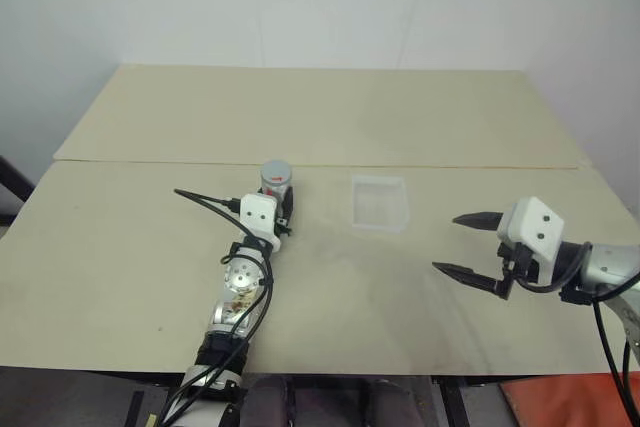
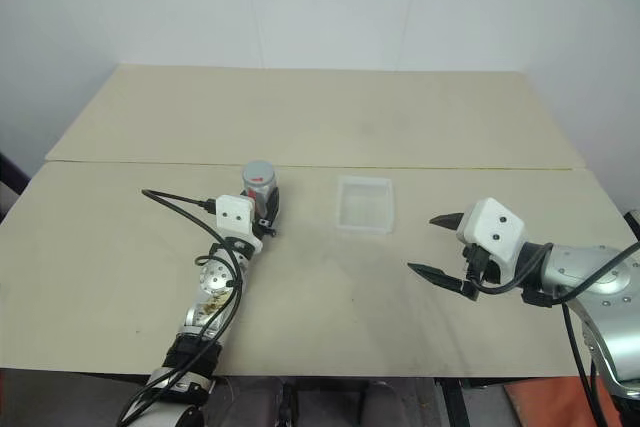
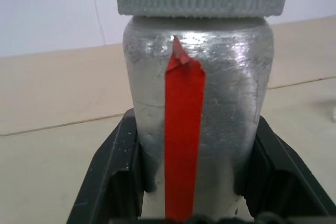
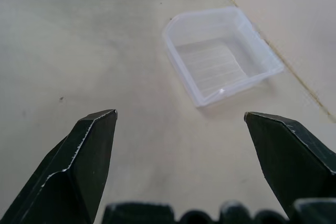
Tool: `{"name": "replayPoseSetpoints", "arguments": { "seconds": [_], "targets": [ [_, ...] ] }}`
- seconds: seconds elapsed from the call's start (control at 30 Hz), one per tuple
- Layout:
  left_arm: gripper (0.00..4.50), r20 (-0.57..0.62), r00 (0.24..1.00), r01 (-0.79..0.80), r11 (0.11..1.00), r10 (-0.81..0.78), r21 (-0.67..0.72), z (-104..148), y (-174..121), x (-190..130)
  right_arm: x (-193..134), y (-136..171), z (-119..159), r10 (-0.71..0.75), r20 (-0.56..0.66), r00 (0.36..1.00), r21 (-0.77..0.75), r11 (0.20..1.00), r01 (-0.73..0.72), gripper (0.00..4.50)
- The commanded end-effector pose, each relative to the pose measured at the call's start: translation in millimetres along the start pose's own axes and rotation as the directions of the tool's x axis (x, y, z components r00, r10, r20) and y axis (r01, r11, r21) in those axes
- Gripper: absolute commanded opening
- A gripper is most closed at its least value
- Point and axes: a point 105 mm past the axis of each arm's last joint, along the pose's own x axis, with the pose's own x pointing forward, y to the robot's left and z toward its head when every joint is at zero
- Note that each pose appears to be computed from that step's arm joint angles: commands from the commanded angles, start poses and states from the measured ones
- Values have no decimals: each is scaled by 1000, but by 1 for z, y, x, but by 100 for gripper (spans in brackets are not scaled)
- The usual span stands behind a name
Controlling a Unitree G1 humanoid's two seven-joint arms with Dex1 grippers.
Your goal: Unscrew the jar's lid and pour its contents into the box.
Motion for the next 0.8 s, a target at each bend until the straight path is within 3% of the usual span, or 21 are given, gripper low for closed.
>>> {"name": "replayPoseSetpoints", "arguments": {
  "seconds": [0.03,0.23,0.4,0.63,0.8],
  "targets": [
    [201,117,992,47,997,-40,-58,44,6,2,3,-7,32,-65,132,989,3,998,65,450],
    [201,105,973,220,961,-205,-167,69,3,-10,40,1,78,-153,366,918,146,984,106,450],
    [201,71,905,426,888,-420,-171,71,-19,-24,76,15,107,-222,460,860,281,955,96,450],
    [201,47,856,513,834,-515,-204,64,-38,-32,95,39,126,-153,507,848,245,969,28,450],
    [201,51,830,558,824,-556,-100,64,-47,-34,105,40,131,-151,503,851,242,970,29,450]
  ]
}}
